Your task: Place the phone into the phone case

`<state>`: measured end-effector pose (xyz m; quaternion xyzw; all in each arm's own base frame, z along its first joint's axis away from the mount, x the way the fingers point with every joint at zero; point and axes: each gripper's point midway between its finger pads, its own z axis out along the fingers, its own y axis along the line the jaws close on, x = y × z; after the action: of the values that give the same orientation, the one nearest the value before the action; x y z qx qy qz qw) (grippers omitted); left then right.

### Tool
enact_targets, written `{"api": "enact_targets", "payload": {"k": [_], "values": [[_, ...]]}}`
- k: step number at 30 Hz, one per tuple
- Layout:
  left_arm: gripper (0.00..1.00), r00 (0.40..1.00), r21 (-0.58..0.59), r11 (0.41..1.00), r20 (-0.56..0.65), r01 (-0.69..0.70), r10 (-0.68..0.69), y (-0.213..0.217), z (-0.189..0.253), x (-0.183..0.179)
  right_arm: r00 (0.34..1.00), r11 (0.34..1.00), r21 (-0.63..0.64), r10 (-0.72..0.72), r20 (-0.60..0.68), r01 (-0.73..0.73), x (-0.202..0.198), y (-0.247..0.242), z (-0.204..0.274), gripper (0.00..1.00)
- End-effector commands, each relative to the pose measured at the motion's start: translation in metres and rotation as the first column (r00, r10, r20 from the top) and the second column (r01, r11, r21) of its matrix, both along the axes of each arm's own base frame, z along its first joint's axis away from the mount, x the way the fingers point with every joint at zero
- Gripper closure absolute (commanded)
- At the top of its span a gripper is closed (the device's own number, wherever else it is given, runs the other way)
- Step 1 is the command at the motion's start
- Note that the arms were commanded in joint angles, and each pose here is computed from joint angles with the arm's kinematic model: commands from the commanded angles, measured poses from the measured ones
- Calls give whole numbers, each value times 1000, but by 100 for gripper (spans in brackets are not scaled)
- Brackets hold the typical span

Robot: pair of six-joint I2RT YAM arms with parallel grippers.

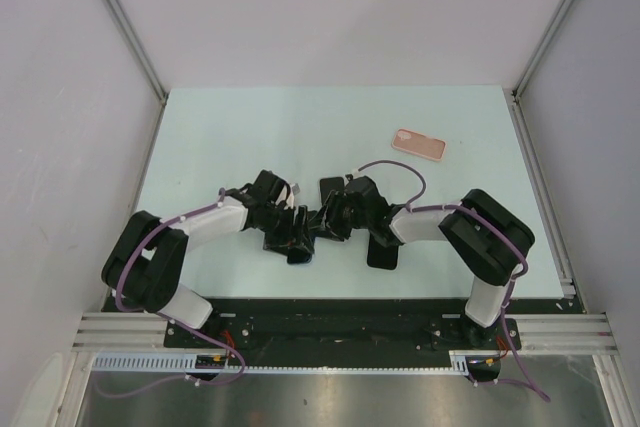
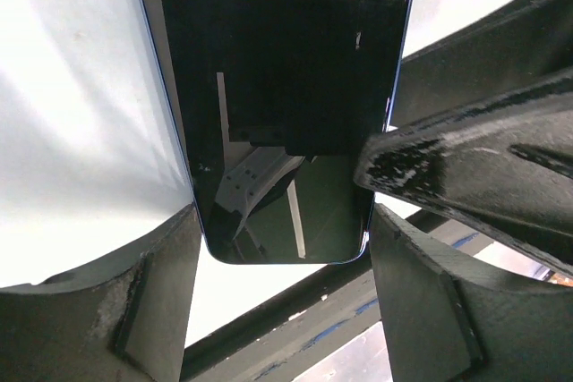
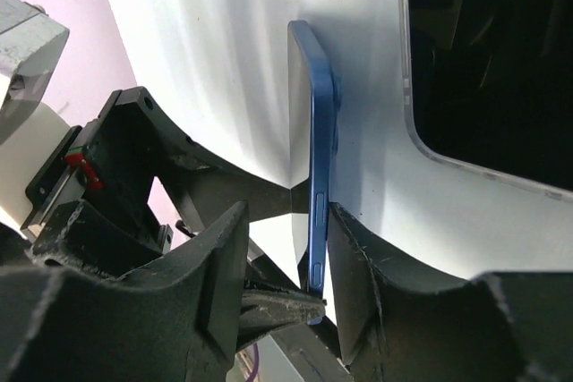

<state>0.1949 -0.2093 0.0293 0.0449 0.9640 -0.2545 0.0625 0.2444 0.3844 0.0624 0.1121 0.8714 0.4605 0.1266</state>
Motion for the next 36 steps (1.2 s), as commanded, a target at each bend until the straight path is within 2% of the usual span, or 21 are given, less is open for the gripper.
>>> {"api": "enact_targets", "payload": {"k": [1, 8, 11, 12, 14, 16, 19, 24, 27, 29, 30, 32, 33, 35, 36], "values": [[41, 998, 22, 1000, -55, 12, -10, 5, -15, -18, 1000, 1000, 30, 7, 13, -7, 2, 8, 3, 58], [41, 999, 14, 1000, -53, 12, -11, 5, -14, -19, 1000, 1000, 8, 20, 23, -20, 0, 6, -1, 72], [40, 999, 10, 1000, -51, 10, -9, 5, -13, -19, 999, 1000, 3, 30, 32, -30, 0, 5, -1, 87], [37, 999, 9, 1000, -51, 9, -8, 5, -12, -20, 999, 999, 7, 38, 37, -38, -1, 7, 0, 91], [25, 999, -2, 1000, -40, 6, -6, 3, -8, -19, 997, 998, 16, 55, 53, -56, -2, 8, 3, 99], [14, 1000, -17, 1000, -15, 8, -8, 1, 0, -16, 995, 997, 26, 70, 69, -72, -2, 9, 7, 100], [8, 1000, -36, 999, 10, 19, -19, -1, 10, -13, 991, 996, 34, 77, 106, -81, 2, 6, 19, 100], [4, 996, -95, 994, 69, 61, -55, -7, 41, -13, 980, 996, 30, 77, 181, -84, 17, -20, 49, 100], [4, 986, -132, 987, 148, 92, -72, -11, 70, -7, 975, 998, -6, 68, 211, -68, 24, -47, 64, 100], [5, 981, -144, 984, 177, 102, -75, -13, 81, -5, 969, 998, -24, 66, 238, -62, 28, -62, 74, 100], [7, 976, -157, 981, 203, 112, -79, -14, 93, -2, 975, 997, -50, 74, 212, -64, 23, -72, 72, 100], [14, 972, -165, 979, 219, 119, -81, -16, 100, 0, 959, 996, -69, 69, 276, -52, 28, -94, 90, 100], [17, 968, -178, 975, 235, 131, -87, -19, 107, 2, 973, 991, -122, 74, 217, -48, 19, -109, 79, 100], [39, 966, -182, 974, 242, 134, -88, -21, 109, 6, 970, 984, -176, 49, 238, -7, 23, -140, 84, 100], [57, 965, -183, 974, 249, 135, -87, -22, 110, 8, 981, 974, -225, 45, 191, -1, 14, -156, 76, 100]]}}
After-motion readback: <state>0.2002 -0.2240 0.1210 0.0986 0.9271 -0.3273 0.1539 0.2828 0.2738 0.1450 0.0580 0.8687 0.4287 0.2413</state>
